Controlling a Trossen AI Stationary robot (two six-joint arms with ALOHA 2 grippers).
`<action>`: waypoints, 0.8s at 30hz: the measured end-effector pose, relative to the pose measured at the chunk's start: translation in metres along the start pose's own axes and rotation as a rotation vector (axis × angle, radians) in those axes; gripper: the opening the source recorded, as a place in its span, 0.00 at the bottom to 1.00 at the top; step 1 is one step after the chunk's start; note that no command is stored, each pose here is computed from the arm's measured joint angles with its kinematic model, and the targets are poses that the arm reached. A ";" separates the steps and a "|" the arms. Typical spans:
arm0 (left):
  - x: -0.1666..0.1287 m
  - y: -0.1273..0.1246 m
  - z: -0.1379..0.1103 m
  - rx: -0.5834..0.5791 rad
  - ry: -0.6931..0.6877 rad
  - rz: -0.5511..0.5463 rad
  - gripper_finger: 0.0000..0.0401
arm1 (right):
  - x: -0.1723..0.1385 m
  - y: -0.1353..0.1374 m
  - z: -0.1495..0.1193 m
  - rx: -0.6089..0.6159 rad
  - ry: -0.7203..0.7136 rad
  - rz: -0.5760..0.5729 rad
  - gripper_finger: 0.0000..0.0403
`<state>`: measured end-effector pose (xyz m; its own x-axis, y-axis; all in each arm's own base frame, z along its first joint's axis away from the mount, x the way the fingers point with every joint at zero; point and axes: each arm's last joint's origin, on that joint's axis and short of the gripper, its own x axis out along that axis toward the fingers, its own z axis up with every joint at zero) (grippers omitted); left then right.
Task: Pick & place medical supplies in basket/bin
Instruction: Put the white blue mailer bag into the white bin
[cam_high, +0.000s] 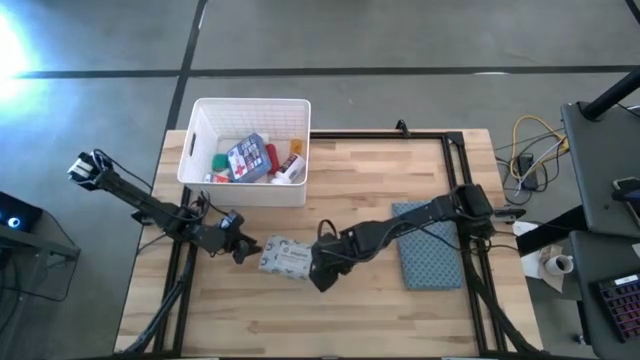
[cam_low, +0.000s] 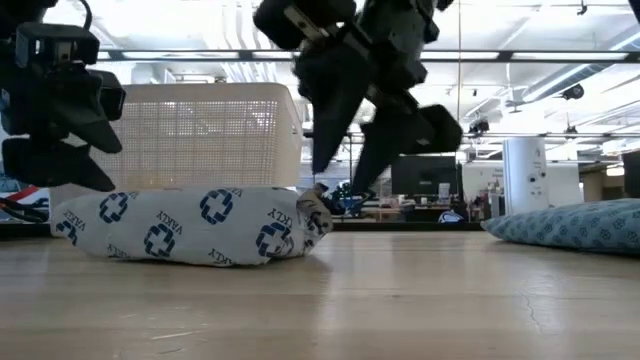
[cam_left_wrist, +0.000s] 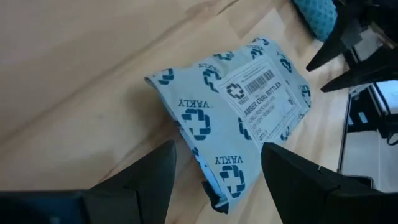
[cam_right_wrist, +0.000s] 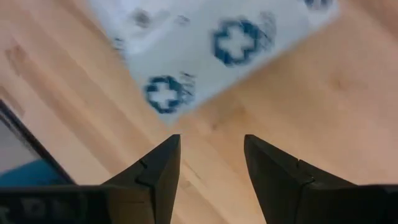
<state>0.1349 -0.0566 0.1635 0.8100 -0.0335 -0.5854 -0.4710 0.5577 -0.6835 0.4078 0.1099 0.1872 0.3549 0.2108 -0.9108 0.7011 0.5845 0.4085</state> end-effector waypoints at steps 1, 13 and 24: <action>0.000 0.001 0.000 -0.007 0.001 0.001 0.54 | 0.002 -0.003 0.001 0.045 0.023 0.000 0.42; 0.002 0.003 -0.004 -0.013 0.065 -0.027 0.54 | 0.016 -0.002 -0.009 0.220 -0.004 0.083 0.49; 0.002 -0.004 -0.002 -0.040 0.039 -0.113 0.54 | 0.011 0.010 -0.023 0.164 -0.015 0.110 0.80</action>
<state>0.1380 -0.0604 0.1644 0.8447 -0.1269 -0.5199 -0.3919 0.5149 -0.7624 0.4049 0.1359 0.1804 0.4436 0.2538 -0.8595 0.7481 0.4232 0.5111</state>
